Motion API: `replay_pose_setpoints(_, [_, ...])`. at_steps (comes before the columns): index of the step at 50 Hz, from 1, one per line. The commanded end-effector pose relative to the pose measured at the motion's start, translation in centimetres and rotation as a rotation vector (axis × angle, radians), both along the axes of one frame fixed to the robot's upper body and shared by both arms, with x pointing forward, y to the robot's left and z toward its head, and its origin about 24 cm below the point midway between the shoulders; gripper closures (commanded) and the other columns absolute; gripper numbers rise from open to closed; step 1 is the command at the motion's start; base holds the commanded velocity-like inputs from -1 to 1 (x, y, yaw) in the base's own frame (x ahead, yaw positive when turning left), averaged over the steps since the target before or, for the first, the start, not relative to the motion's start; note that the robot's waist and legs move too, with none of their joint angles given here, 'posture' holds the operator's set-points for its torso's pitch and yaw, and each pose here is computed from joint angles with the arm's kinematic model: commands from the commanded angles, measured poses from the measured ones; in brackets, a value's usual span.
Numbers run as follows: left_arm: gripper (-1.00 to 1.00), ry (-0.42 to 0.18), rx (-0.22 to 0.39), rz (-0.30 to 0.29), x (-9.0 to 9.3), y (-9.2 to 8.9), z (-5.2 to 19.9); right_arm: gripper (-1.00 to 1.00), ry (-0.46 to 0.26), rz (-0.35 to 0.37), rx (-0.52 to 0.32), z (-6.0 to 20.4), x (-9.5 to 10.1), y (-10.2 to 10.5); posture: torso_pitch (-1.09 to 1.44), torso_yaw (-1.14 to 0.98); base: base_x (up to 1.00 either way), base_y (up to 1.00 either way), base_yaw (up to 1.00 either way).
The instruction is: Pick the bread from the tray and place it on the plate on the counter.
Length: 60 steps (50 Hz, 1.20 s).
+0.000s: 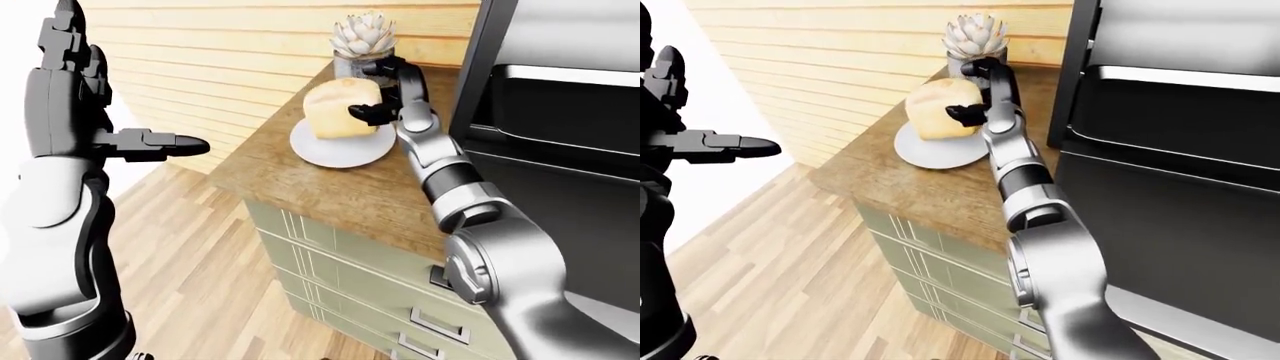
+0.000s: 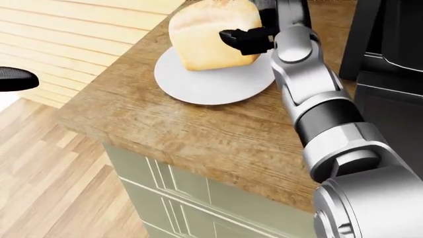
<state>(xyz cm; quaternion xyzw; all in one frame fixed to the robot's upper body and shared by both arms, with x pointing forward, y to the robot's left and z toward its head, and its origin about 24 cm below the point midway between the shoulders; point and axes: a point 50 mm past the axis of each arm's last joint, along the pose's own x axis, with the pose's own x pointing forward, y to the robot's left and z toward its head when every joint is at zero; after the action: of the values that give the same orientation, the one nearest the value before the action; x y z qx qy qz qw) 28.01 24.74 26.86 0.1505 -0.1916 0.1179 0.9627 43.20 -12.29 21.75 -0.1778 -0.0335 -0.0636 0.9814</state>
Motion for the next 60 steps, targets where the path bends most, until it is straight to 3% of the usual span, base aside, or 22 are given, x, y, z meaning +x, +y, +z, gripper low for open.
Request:
replay_pose_setpoints(1, [-1.0, -0.084, 0.025, 0.009, -0.7, 0.0, 1.6, -0.19, -0.119, 0.021, 0.005, 3.2, -0.1, 0.5, 0.0, 0.61, 0.0, 0.0, 0.0])
replay_pose_setpoints(12, [-1.0, -0.084, 0.026, 0.013, -0.8, 0.1, 1.5, -0.36, -0.111, 0.029, 0.009, 3.0, -0.1, 0.7, 0.0, 0.61, 0.0, 0.0, 0.0])
replay_pose_setpoints(16, [-1.0, -0.084, 0.026, 0.013, -0.8, 0.1, 1.5, -0.65, -0.108, 0.033, 0.009, 3.0, -0.1, 0.7, 0.0, 0.61, 0.0, 0.0, 0.0])
replay_pose_setpoints(18, [-1.0, -0.082, 0.026, 0.013, -0.8, 0.1, 1.4, -1.0, -0.106, 0.034, 0.01, 2.9, -0.1, 0.7, 0.0, 0.61, 0.0, 0.0, 0.0])
replay_pose_setpoints(42, [-1.0, -0.081, 0.033, 0.006, -0.4, -0.2, 1.9, -1.0, -0.165, 0.067, -0.011, 6.4, -0.5, 1.0, 0.0, 0.61, 0.0, 0.0, 0.0])
replay_pose_setpoints(60, [-1.0, -0.074, 0.031, 0.007, -0.4, -0.1, 1.5, -1.0, -0.291, 0.139, 0.019, 12.2, -3.5, 2.2, 0.0, 0.61, 0.0, 0.0, 0.0])
